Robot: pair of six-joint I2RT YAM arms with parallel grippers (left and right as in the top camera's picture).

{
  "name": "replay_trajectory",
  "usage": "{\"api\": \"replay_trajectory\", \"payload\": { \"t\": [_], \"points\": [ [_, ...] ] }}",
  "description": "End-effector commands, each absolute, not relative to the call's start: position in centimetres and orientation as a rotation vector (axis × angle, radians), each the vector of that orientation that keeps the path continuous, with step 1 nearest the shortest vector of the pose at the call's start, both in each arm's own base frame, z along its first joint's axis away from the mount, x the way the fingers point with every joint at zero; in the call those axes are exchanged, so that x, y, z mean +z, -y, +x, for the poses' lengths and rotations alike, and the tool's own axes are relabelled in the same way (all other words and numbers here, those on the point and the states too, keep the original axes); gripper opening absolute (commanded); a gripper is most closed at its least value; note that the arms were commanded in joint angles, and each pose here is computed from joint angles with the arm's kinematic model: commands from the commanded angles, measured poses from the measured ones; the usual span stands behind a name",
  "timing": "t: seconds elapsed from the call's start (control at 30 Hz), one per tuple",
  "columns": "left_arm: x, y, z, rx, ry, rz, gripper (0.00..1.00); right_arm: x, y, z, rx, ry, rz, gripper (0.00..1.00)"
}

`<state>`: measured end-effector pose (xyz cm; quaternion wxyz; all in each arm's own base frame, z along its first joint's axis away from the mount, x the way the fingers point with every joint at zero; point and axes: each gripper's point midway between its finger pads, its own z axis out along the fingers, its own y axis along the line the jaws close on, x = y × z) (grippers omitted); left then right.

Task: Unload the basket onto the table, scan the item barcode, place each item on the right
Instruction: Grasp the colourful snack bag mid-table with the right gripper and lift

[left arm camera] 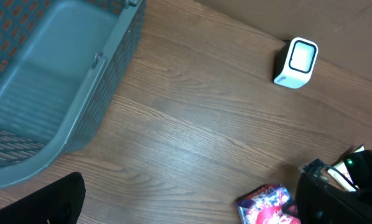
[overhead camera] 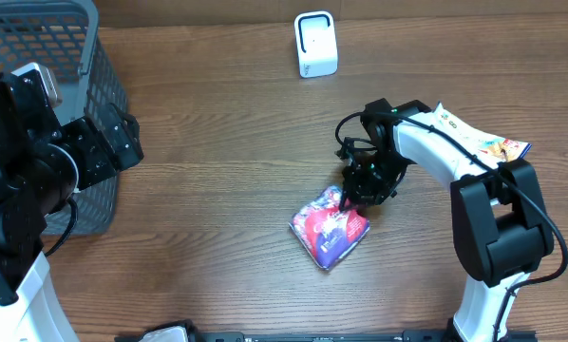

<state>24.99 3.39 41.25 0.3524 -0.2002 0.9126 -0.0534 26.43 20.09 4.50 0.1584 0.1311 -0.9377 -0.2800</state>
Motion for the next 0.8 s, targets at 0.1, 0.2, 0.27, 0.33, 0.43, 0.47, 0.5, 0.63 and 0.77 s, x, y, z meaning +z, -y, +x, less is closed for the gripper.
{"api": "replay_trajectory", "payload": {
  "t": [0.1,0.2,0.27,0.33,0.43,0.47,0.5,0.63,0.77],
  "points": [
    [41.3,-3.7,25.0,-0.131,-2.353,-0.543,1.0,7.8,-19.4,31.9,-1.118,2.724,0.069,0.04],
    [41.3,-3.7,25.0,-0.131,-2.353,-0.543,1.0,7.7,-17.3,34.9,-1.154,2.769,-0.157,0.04],
    [41.3,-3.7,25.0,-0.131,-2.353,-0.543,1.0,7.8,-16.0,37.1,-1.186,2.79,-0.323,0.04],
    [41.3,-3.7,25.0,-0.131,-2.353,-0.543,1.0,8.0,-15.6,38.7,-1.219,2.817,-0.387,0.04],
    [41.3,-3.7,25.0,-0.131,-2.353,-0.543,1.0,7.2,-15.0,40.2,-1.137,2.878,-0.522,0.04],
    [41.3,-3.7,25.0,-0.131,-2.353,-0.543,1.0,6.6,-14.5,40.6,-1.06,2.915,-0.576,0.04],
    [41.3,-3.7,25.0,-0.131,-2.353,-0.543,1.0,6.0,-14.1,40.7,-0.972,2.955,-0.612,0.06],
    [41.3,-3.7,25.0,-0.131,-2.353,-0.543,1.0,4.7,-14.0,40.1,-0.766,3.039,-0.586,0.45],
    [41.3,-3.7,25.0,-0.131,-2.353,-0.543,1.0,4.7,-15.3,39.9,-0.771,3.054,-0.528,0.57]
  ]
}}
